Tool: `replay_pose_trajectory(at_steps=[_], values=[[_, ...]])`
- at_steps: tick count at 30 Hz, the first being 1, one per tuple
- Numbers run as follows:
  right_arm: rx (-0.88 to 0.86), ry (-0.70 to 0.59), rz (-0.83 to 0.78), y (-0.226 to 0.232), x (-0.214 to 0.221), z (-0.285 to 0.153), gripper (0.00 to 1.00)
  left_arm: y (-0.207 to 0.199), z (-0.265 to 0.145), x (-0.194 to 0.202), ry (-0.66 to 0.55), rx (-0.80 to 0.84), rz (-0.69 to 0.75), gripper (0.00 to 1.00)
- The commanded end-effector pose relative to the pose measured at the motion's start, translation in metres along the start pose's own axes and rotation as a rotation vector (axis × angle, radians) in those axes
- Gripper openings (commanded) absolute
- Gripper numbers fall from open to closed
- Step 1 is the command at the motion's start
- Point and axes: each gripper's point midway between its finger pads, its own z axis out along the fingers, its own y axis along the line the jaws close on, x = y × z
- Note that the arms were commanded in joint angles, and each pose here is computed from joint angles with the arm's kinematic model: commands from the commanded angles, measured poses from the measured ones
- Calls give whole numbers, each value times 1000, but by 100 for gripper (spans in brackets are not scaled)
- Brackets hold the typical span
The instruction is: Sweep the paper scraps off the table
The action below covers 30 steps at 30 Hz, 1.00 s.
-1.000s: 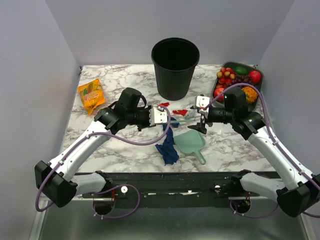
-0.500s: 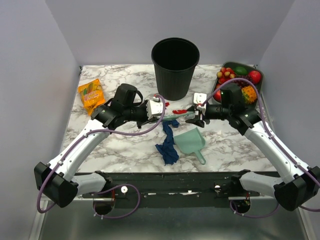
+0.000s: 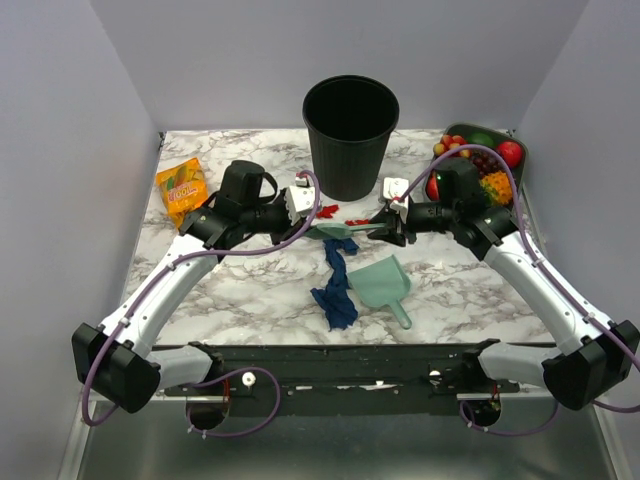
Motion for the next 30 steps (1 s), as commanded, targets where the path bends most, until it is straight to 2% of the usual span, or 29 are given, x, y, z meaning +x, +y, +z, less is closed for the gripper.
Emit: replay_pose_trajectory(at_steps=[1,3,7,9,10,14,15,16,18,21,27,30], values=[[9,9,21,-2,2,3,43,-1,0,-13,-56,28,4,0],[16,6,25,-5,0,4,39,-2,0,-12,-56,30,3,0],[35,38,47,-14,8,8,12,-2,0,-14,-69,31,-10,0],[31,52,43,-14,11,8,7,-1,0,-15,-73,27,-8,0],[29,58,43,-13,11,8,1,-1,0,-14,-73,27,-8,0],[23,71,42,-12,8,3,1,0,0,-12,-72,20,3,0],[17,74,43,-11,7,2,1,0,-1,-13,-71,18,9,34],[0,96,63,-6,10,0,1,0,-1,-11,-68,14,25,46],[-11,117,51,-8,9,-2,1,-3,-4,-12,-68,18,63,60],[-33,152,42,-6,9,-7,1,-6,-5,-14,-77,21,152,67],[-43,182,81,-13,6,-6,1,-15,15,-20,-104,110,150,68],[-43,182,95,-16,2,-4,1,-12,26,-30,-129,97,160,68]])
